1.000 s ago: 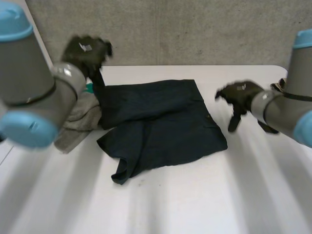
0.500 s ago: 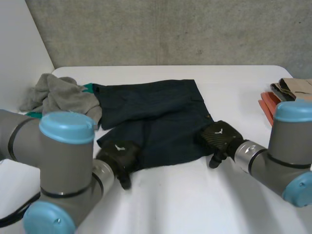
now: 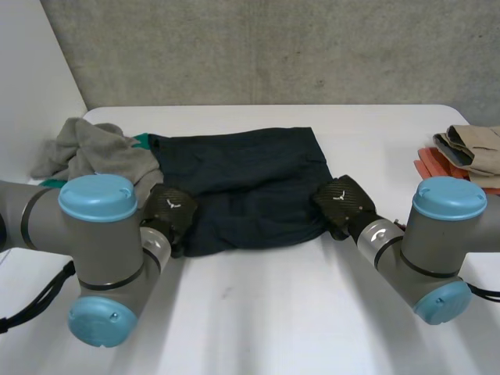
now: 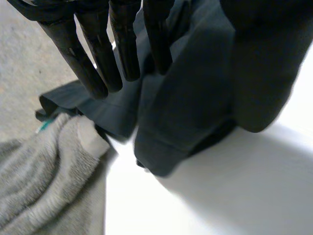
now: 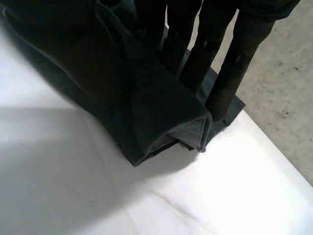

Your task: Fold the laundry.

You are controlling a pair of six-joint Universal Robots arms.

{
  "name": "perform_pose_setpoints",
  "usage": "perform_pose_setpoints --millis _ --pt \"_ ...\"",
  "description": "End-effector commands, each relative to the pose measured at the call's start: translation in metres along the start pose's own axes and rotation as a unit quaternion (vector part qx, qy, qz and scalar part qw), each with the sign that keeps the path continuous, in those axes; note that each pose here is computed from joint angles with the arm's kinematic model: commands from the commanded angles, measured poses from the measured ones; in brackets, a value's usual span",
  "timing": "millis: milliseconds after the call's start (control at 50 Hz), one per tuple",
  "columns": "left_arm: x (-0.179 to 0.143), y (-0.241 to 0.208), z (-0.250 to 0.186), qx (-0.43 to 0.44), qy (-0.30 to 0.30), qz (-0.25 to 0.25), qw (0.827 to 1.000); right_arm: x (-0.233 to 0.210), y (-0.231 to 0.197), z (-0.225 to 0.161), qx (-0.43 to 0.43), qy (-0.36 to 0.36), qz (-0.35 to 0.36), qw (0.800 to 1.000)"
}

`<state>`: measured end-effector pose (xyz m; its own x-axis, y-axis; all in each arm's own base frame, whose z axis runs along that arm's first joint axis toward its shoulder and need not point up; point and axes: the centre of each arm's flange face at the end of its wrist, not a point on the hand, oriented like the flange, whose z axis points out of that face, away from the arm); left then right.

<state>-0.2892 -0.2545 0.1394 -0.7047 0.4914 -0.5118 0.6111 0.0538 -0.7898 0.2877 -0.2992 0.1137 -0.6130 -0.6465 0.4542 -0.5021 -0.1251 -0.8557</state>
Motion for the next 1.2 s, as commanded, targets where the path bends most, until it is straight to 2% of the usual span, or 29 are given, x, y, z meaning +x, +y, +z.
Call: perform_pose_setpoints --millis 20,200,260,320,400,440,480,520,600,700,740,820,940,1080,1200 --pt "0.000 0.000 0.015 0.028 -0.020 0.048 0.998 0.006 -0.011 -0.005 -0.001 0.012 0.005 1.000" --pt "-0.005 0.007 0.024 0.014 -0.008 0.054 0.998 0.006 -0.014 -0.017 -0.039 -0.010 0.015 0.999" --pt "-0.004 0.004 0.003 -0.007 0.021 0.051 0.998 0.003 -0.019 -0.035 -0.079 -0.036 0.007 0.996" --pt "-0.003 -0.009 -0.036 -0.013 0.065 0.045 0.997 0.008 -0.032 -0.067 -0.137 -0.070 -0.006 0.988" --pt "0.001 -0.020 -0.092 -0.033 0.123 0.041 0.991 0.014 -0.044 -0.116 -0.237 -0.140 -0.020 0.961" --pt "0.010 -0.017 -0.123 -0.066 0.171 0.044 0.982 0.014 -0.051 -0.144 -0.295 -0.200 -0.023 0.934" --pt "0.018 -0.012 -0.137 -0.095 0.200 0.049 0.974 0.016 -0.056 -0.154 -0.306 -0.222 -0.028 0.925" --pt "0.024 -0.009 -0.148 -0.123 0.225 0.055 0.965 0.018 -0.059 -0.153 -0.292 -0.223 -0.033 0.929" --pt "0.020 -0.017 -0.129 -0.117 0.203 0.051 0.971 0.027 -0.063 -0.139 -0.261 -0.185 -0.032 0.947" --pt "-0.004 -0.042 -0.085 -0.074 0.126 0.036 0.989 0.047 -0.062 -0.105 -0.224 -0.116 0.000 0.968" --pt "-0.019 -0.063 -0.057 -0.017 0.085 0.017 0.996 0.061 -0.061 -0.085 -0.198 -0.069 0.022 0.978" --pt "-0.036 -0.095 -0.014 0.084 0.030 0.002 0.996 0.084 -0.056 -0.052 -0.145 0.016 0.044 0.988" --pt "-0.046 -0.121 0.056 0.179 -0.042 -0.003 0.983 0.101 -0.039 0.000 -0.048 0.104 0.032 0.993" --pt "-0.031 -0.100 0.106 0.139 -0.043 0.025 0.989 0.104 -0.008 0.056 0.052 0.163 -0.020 0.985" --pt "-0.020 -0.101 0.110 0.135 -0.031 0.024 0.990 0.091 0.003 0.074 0.061 0.183 -0.055 0.980"
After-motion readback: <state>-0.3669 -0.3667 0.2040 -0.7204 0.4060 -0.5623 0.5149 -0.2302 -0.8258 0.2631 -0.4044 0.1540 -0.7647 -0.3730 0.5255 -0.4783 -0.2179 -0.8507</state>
